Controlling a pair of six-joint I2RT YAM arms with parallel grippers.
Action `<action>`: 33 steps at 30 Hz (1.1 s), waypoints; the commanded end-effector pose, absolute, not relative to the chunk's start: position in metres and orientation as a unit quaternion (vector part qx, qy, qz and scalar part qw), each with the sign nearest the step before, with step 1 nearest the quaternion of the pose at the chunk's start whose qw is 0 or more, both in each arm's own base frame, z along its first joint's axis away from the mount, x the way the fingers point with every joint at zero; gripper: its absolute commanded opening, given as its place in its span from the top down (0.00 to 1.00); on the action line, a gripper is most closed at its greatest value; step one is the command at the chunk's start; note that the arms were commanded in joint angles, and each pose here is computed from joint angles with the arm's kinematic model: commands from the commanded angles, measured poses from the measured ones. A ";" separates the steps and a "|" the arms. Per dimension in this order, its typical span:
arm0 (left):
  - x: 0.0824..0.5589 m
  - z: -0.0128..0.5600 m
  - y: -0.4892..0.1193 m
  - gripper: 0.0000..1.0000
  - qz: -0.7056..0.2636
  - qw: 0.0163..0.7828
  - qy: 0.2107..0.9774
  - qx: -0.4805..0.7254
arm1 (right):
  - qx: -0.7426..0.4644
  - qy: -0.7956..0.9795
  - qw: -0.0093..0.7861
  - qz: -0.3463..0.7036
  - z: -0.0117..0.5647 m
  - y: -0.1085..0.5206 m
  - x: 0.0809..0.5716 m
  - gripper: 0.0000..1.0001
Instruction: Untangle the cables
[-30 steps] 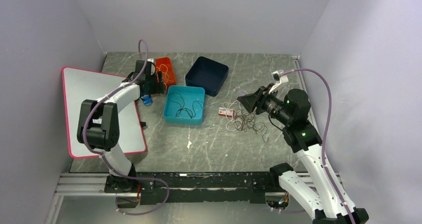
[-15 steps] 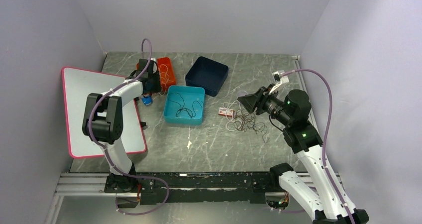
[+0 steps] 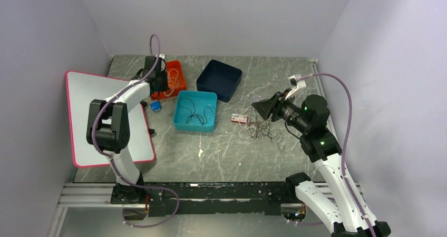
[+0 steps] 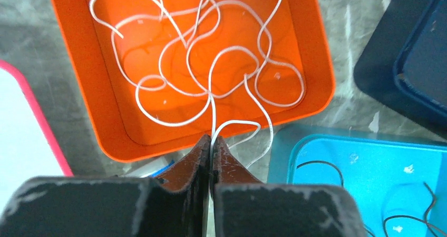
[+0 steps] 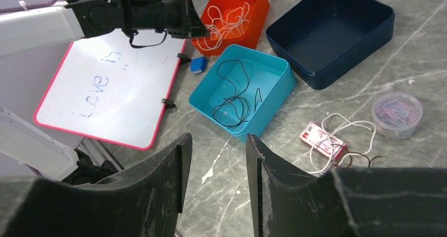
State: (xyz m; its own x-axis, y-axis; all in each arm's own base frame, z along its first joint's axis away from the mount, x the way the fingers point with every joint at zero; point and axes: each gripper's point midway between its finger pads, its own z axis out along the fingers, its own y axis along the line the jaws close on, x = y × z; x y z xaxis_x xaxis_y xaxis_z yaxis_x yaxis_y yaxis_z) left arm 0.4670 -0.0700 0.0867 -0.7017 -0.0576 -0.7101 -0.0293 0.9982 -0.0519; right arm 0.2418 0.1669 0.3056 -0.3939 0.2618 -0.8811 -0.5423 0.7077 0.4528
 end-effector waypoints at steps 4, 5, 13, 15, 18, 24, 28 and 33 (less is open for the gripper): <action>0.499 0.150 -0.061 0.93 -0.019 0.441 0.897 -0.004 | -0.095 0.749 0.544 0.366 0.303 0.165 0.241 0.54; 0.504 0.153 -0.058 0.93 -0.017 0.443 0.896 -0.001 | -0.096 0.749 0.544 0.366 0.304 0.165 0.241 0.54; 0.547 0.141 -0.042 0.93 -0.009 0.445 0.895 0.022 | -0.097 0.751 0.541 0.366 0.303 0.166 0.242 0.54; 0.554 0.128 -0.042 0.93 -0.012 0.436 0.899 0.025 | -0.097 0.751 0.541 0.366 0.303 0.166 0.243 0.54; 0.560 0.107 -0.042 0.93 -0.014 0.420 0.907 0.029 | -0.097 0.751 0.541 0.365 0.303 0.166 0.243 0.54; 0.557 0.083 -0.043 0.82 -0.017 0.396 0.918 0.028 | -0.097 0.751 0.542 0.365 0.304 0.166 0.243 0.54; 0.552 0.093 -0.040 0.66 -0.010 0.403 0.915 0.022 | -0.098 0.751 0.541 0.366 0.303 0.166 0.243 0.54; 0.547 0.123 -0.034 0.51 0.002 0.424 0.906 0.018 | -0.097 0.751 0.539 0.369 0.301 0.167 0.243 0.54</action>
